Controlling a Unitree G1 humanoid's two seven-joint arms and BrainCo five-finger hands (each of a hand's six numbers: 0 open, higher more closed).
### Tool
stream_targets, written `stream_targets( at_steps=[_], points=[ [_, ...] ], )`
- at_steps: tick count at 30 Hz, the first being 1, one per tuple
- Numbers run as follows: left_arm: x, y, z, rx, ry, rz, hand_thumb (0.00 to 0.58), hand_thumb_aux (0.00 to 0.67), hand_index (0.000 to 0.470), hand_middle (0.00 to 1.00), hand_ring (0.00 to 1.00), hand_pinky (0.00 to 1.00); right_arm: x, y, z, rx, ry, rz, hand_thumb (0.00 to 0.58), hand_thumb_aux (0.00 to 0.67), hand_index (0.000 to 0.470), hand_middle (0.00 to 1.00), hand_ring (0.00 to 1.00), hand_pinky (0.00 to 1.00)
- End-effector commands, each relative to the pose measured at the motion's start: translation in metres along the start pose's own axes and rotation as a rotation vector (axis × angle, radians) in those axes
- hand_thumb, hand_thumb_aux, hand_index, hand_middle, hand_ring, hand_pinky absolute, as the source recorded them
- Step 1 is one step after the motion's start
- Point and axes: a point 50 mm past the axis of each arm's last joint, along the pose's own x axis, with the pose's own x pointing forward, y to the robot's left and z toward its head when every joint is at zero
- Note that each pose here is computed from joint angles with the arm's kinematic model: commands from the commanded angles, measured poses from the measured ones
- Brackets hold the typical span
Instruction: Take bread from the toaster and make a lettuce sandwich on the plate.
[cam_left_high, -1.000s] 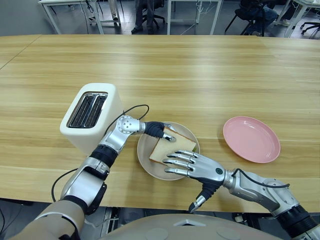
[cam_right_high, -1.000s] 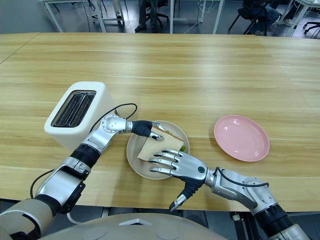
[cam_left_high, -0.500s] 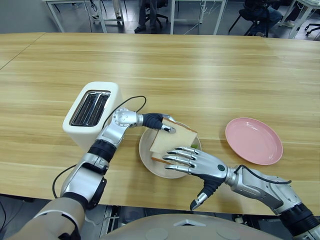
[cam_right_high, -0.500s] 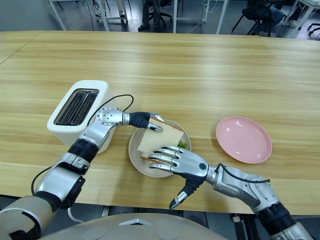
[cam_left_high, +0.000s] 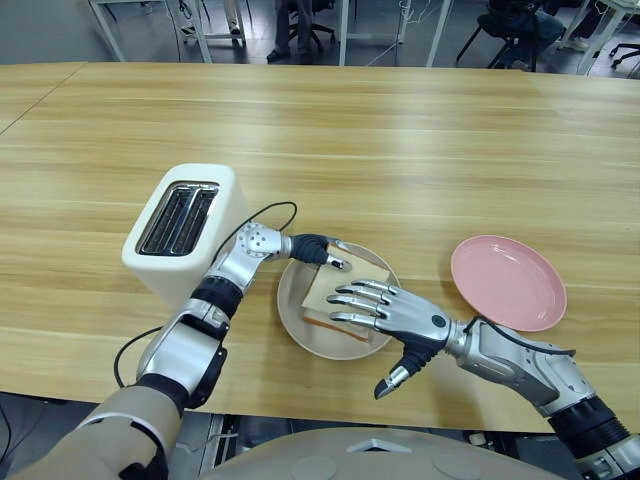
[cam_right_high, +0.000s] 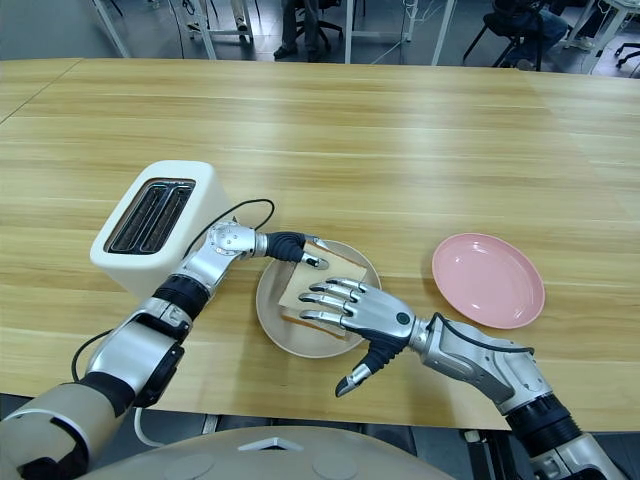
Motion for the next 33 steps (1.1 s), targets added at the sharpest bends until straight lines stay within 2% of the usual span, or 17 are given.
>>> stream_targets(
  at_steps=[1, 12, 19, 22, 23, 29, 33],
  points=[
    [0.003, -0.007, -0.010, -0.011, 0.039, -0.016, 0.580, 0.670, 0.460, 1.00, 1.00, 1.00, 0.001, 0.006, -0.002, 0.042, 0.023, 0.051, 0.000, 0.000, 0.000, 0.00, 0.00, 0.00],
    [0.008, -0.007, -0.015, 0.076, 0.099, 0.037, 0.580, 0.670, 0.460, 1.00, 1.00, 1.00, -0.005, 0.051, -0.009, 0.272, 0.145, 0.459, 0.000, 0.000, 0.000, 0.00, 0.00, 0.00],
    [0.008, -0.004, -0.011, 0.333, 0.161, 0.092, 0.580, 0.670, 0.460, 1.00, 1.00, 1.00, -0.007, 0.062, -0.011, 0.446, 0.223, 0.616, 0.000, 0.000, 0.000, 0.00, 0.00, 0.00],
    [0.005, 0.008, -0.001, 0.492, 0.171, 0.196, 0.580, 0.665, 0.456, 1.00, 1.00, 1.00, -0.008, 0.064, -0.014, 0.506, 0.257, 0.650, 0.000, 0.000, 0.000, 0.00, 0.00, 0.00],
    [0.002, 0.016, 0.005, 0.562, 0.179, 0.266, 0.000, 0.000, 0.000, 1.00, 1.00, 1.00, -0.008, 0.064, -0.014, 0.533, 0.263, 0.660, 0.000, 0.000, 0.000, 0.00, 0.00, 0.00],
    [-0.033, 0.068, 0.037, 0.807, 0.209, 0.699, 0.000, 0.000, 0.000, 1.00, 1.00, 1.00, -0.007, 0.062, -0.011, 0.632, 0.248, 0.674, 0.000, 0.000, 0.000, 0.00, 0.00, 0.00],
    [-0.078, 0.092, 0.061, 0.853, 0.161, 1.015, 0.000, 0.000, 0.000, 1.00, 1.00, 1.00, -0.003, 0.055, -0.013, 0.675, 0.249, 0.634, 0.000, 0.000, 0.000, 0.00, 0.00, 0.00]
  ],
)
